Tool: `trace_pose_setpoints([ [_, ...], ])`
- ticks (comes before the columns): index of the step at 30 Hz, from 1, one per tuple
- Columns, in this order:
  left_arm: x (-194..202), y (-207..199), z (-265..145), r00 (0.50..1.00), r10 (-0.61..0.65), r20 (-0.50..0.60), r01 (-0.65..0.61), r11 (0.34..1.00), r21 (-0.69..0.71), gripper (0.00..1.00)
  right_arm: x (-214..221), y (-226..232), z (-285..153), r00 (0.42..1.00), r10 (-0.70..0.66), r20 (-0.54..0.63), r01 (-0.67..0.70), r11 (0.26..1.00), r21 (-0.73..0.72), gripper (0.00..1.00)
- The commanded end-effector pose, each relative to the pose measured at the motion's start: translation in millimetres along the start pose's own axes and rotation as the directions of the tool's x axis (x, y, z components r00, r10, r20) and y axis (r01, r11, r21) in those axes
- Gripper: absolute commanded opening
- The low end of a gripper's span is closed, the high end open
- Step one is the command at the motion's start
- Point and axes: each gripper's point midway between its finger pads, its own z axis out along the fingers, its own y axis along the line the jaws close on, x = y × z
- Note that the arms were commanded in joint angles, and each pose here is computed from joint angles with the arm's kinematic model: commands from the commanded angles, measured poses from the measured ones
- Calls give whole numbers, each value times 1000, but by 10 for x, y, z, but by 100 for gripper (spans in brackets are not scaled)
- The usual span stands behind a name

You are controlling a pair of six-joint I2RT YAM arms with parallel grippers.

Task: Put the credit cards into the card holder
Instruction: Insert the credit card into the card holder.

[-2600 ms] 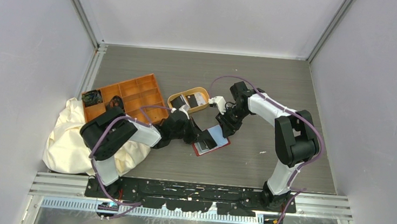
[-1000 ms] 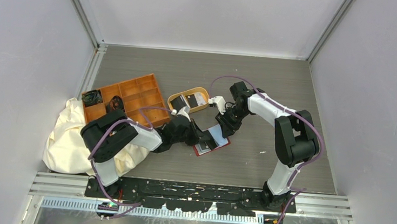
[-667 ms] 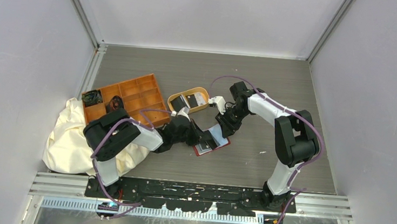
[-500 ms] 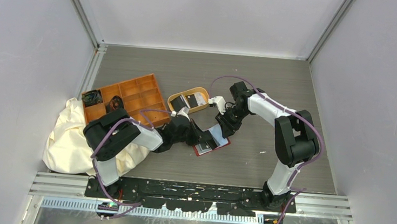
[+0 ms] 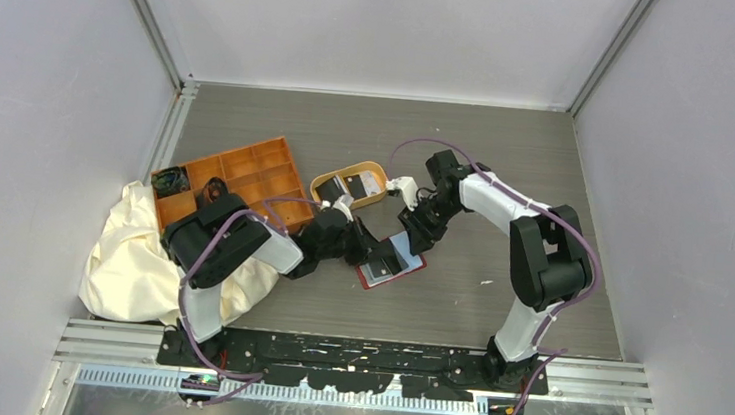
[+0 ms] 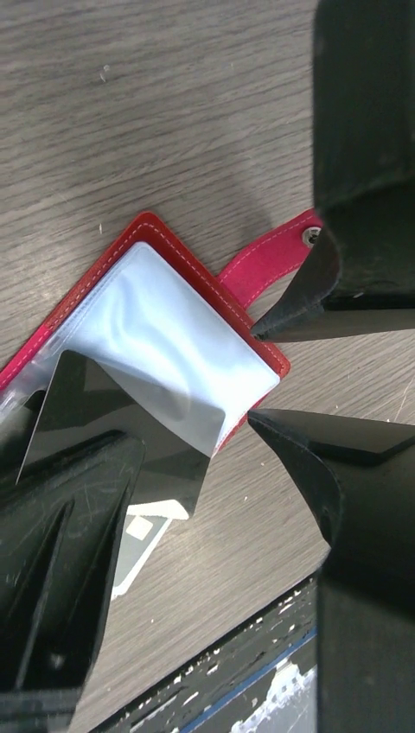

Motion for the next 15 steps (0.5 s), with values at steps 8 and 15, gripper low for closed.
trace_pose_setpoints([
  [8, 53, 318, 15, 999, 29, -37, -31, 998, -59, 16, -484, 655, -241, 907, -322, 273, 339, 941, -17, 38],
  [15, 55, 346, 20, 999, 22, -43, -25, 997, -69, 19, -533, 873, -12, 810, -526, 259, 525, 847, 78, 8],
])
